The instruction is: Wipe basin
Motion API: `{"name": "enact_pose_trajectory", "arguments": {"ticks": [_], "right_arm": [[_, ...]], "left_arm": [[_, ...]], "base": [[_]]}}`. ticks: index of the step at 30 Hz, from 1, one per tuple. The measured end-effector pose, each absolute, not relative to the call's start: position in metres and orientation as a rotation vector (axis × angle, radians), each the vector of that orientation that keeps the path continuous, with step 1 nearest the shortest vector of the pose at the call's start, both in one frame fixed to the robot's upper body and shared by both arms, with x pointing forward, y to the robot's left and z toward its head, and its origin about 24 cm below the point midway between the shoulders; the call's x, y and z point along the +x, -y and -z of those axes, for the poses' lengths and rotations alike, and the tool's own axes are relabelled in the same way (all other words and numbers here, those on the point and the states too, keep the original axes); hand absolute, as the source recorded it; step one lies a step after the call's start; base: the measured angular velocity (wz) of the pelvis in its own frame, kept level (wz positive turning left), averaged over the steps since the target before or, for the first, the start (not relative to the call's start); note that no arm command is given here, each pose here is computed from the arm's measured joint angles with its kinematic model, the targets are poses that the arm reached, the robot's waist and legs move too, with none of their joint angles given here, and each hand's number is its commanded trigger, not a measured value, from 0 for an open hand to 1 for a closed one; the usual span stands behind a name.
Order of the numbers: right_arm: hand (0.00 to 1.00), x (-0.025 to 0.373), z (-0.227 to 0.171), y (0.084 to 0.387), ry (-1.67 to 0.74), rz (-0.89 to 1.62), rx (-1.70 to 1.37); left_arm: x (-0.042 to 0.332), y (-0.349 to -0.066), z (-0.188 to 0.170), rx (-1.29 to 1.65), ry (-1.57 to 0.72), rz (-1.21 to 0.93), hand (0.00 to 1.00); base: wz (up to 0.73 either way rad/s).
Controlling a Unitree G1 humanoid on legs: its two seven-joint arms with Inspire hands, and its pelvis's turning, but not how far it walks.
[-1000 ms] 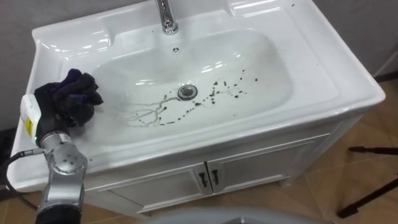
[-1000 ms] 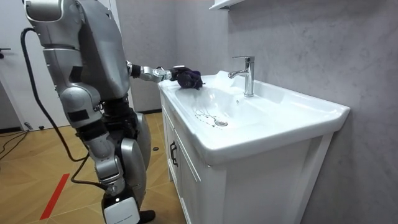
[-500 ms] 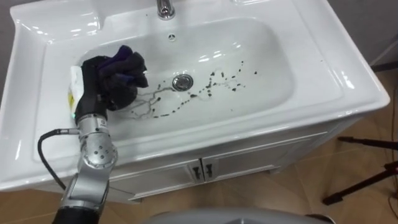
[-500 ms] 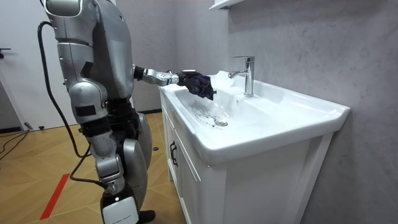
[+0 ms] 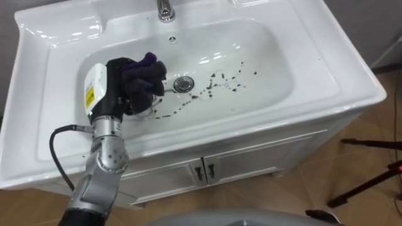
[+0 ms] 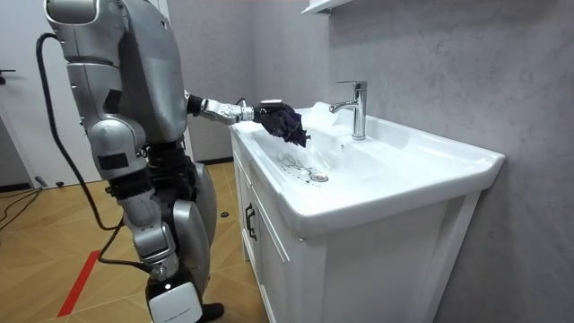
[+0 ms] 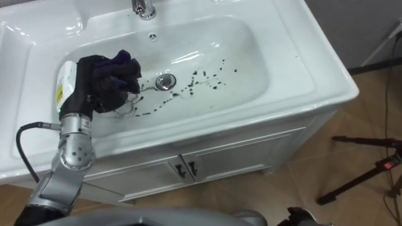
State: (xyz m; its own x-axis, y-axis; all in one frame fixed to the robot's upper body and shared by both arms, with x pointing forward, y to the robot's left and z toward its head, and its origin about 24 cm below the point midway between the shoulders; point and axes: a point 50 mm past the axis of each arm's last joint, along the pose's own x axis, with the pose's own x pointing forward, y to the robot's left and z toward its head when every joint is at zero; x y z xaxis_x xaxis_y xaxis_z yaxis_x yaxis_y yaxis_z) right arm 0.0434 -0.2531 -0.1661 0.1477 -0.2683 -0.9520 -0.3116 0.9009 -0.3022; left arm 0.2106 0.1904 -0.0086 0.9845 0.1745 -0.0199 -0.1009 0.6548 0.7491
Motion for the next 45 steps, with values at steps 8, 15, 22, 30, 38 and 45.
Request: {"name": "enact_pose_trajectory", "arguments": {"ticks": [8,15,22,30,38,45], "right_arm": [[0.0,0.038,0.166,0.256,-1.459,-0.032,-0.492],[0.0,0.031,0.165,0.26,-1.503,-0.069,-0.483],[0.0,0.033,0.16,0.276,-1.492,-0.027,-0.52],[0.0,0.031,0.158,0.283,-1.494,0.005,-0.559],[0.0,0.031,0.157,0.285,-1.494,0.016,-0.568],[0.0,0.045,0.156,0.284,-1.458,0.016,-0.568]], "left_arm": [[0.212,-0.2,0.006,1.046,-0.075,-0.098,1.0],[0.229,-0.213,-0.009,1.335,-0.035,-0.029,1.0],[0.243,-0.226,-0.036,1.672,0.063,-0.003,1.0],[0.252,-0.231,-0.053,1.75,0.085,-0.047,1.0],[0.251,-0.231,-0.044,1.752,-0.013,0.019,1.0],[0.243,-0.209,-0.016,1.72,-0.092,0.198,1.0]], "base": [[-0.01],[-0.05],[-0.02],[-0.02],[-0.07],[0.0]]}}
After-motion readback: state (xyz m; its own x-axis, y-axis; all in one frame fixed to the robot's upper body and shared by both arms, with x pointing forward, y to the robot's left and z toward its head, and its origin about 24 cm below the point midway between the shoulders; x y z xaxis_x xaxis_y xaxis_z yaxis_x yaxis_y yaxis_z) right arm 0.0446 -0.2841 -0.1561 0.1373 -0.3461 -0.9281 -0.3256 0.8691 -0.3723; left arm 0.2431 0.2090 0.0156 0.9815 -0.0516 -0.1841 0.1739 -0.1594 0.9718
